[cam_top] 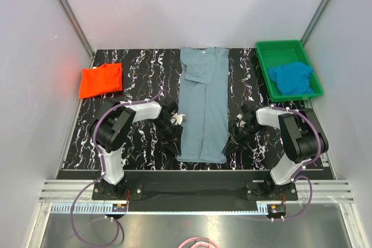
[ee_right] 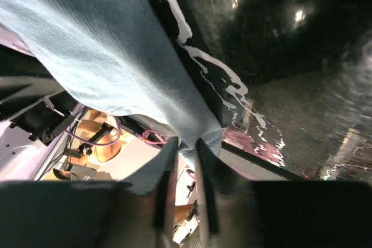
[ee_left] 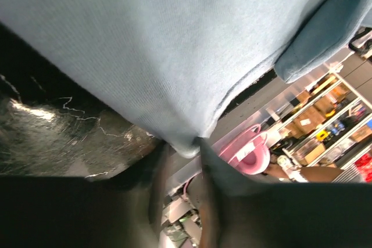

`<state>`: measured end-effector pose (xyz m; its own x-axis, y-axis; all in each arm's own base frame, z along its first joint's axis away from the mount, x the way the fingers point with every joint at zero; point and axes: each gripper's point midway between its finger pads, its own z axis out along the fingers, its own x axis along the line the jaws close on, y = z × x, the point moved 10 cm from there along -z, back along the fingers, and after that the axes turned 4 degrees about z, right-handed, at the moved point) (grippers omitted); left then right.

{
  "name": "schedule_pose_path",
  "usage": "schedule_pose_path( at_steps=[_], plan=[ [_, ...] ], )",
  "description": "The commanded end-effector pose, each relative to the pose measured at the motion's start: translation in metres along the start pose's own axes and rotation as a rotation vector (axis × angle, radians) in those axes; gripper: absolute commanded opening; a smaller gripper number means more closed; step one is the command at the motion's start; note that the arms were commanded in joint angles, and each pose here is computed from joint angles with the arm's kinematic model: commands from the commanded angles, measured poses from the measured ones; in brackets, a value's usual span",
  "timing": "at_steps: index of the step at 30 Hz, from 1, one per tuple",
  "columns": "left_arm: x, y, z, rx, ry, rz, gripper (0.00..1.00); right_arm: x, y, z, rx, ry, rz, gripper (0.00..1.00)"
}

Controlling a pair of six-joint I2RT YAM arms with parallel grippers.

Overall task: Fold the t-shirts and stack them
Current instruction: Fold the tshirt

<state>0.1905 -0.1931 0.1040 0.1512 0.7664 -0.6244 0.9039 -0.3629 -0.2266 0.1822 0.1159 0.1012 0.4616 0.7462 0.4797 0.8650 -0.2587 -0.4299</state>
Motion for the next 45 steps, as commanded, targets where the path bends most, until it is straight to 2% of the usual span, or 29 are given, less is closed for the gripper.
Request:
schedule_pose_path(
  at_steps=[1, 3, 7, 9, 10, 11, 15, 16, 17, 20, 26, 29, 33, 38, 45],
  plan=[
    [-0.006, 0.0, -0.004, -0.014, -0.054, 0.022, 0.19, -0.004, -0.014, 0.002, 0.057, -0.007, 0.051, 0.21],
    [-0.007, 0.0, -0.004, -0.014, -0.054, 0.025, 0.13, -0.005, -0.016, 0.002, 0.055, -0.009, 0.047, 0.18],
    [-0.006, -0.001, -0.004, -0.013, -0.054, 0.029, 0.13, -0.007, -0.02, -0.001, 0.036, -0.027, 0.03, 0.17],
    [-0.007, -0.002, -0.003, -0.01, -0.055, 0.032, 0.14, -0.01, -0.024, -0.004, 0.034, -0.055, 0.035, 0.28],
    [-0.008, -0.002, -0.003, -0.012, -0.055, 0.036, 0.18, -0.013, -0.026, -0.005, 0.03, -0.074, 0.027, 0.32],
    [-0.008, -0.002, -0.003, -0.01, -0.051, 0.036, 0.19, -0.016, -0.028, -0.005, 0.032, -0.087, 0.029, 0.42],
    [-0.012, -0.004, -0.001, -0.004, -0.046, 0.048, 0.25, -0.019, -0.031, -0.001, 0.048, -0.113, 0.036, 0.49],
    [-0.011, -0.004, -0.001, -0.003, -0.044, 0.046, 0.25, -0.018, -0.029, 0.0, 0.043, -0.115, 0.032, 0.47],
    [-0.011, -0.004, -0.001, -0.003, -0.044, 0.044, 0.25, -0.018, -0.027, 0.002, 0.047, -0.118, 0.032, 0.41],
    [-0.011, -0.003, 0.001, 0.004, -0.052, 0.044, 0.23, -0.017, -0.023, 0.005, 0.052, -0.121, 0.037, 0.33],
    [-0.012, -0.002, 0.0, 0.003, -0.065, 0.041, 0.23, -0.019, -0.019, 0.008, 0.049, -0.148, 0.049, 0.33],
    [-0.013, -0.003, 0.0, 0.004, -0.068, 0.038, 0.23, -0.021, -0.019, 0.01, 0.06, -0.167, 0.054, 0.39],
    [-0.015, -0.002, -0.002, -0.002, -0.074, 0.037, 0.24, -0.022, -0.019, 0.014, 0.068, -0.204, 0.046, 0.41],
    [-0.017, -0.002, -0.004, -0.01, -0.078, 0.044, 0.24, -0.022, -0.017, 0.02, 0.085, -0.255, 0.036, 0.26],
    [-0.022, -0.001, -0.012, -0.038, -0.102, 0.051, 0.24, -0.021, -0.014, 0.027, 0.082, -0.314, 0.012, 0.22]
  ],
)
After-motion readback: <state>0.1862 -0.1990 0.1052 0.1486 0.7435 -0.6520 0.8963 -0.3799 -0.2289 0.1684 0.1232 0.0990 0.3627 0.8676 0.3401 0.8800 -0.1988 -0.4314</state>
